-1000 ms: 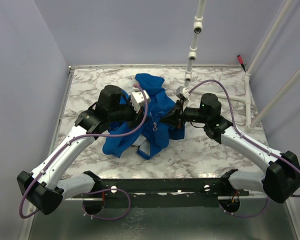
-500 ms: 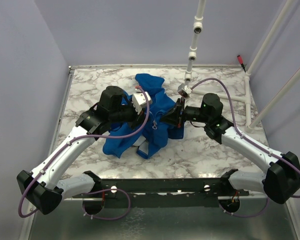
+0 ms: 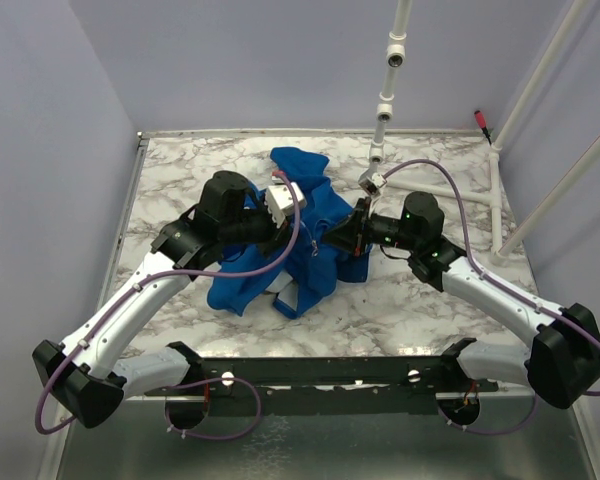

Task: Zip up the jacket

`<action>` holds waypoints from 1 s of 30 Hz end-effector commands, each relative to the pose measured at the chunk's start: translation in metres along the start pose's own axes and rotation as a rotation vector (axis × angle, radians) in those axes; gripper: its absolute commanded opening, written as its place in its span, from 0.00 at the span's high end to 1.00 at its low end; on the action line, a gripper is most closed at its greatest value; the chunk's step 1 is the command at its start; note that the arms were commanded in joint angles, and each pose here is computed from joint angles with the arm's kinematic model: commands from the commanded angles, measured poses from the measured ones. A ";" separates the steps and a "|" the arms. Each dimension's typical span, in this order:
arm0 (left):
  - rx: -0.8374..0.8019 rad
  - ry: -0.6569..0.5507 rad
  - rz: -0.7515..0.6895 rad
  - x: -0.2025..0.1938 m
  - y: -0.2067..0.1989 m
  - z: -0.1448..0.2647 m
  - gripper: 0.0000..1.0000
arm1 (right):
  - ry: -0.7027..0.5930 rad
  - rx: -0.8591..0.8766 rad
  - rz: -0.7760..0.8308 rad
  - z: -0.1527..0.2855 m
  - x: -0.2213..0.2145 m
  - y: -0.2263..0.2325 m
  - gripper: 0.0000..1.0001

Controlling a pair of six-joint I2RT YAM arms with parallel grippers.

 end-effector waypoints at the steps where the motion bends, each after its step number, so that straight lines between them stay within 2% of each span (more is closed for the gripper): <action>1: 0.009 -0.028 -0.028 0.011 -0.001 -0.001 1.00 | -0.088 -0.010 -0.006 -0.001 0.010 0.007 0.99; 10: 0.101 0.033 -0.092 0.006 0.000 -0.015 1.00 | -0.234 -0.101 -0.104 -0.002 0.017 0.009 0.99; 19: 0.083 0.038 -0.173 0.010 -0.017 -0.021 1.00 | -0.164 -0.198 -0.119 -0.014 0.020 0.018 0.99; 23: 0.074 0.017 -0.172 0.017 -0.019 -0.019 1.00 | -0.188 -0.322 -0.157 -0.009 0.016 0.012 0.99; 30: 0.110 0.035 -0.185 0.010 -0.018 -0.012 1.00 | -0.238 -0.346 -0.144 0.004 0.014 0.017 0.99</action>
Point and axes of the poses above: each gripper's point midway between its finger pads, its own z axis back along the fingers, its own y axis along the line the jaws close on, x = y × z, the point moved 10 cm from there along z, back along the fingers, and after that the axes turned 4 degrees about z, right-handed, at the moved point
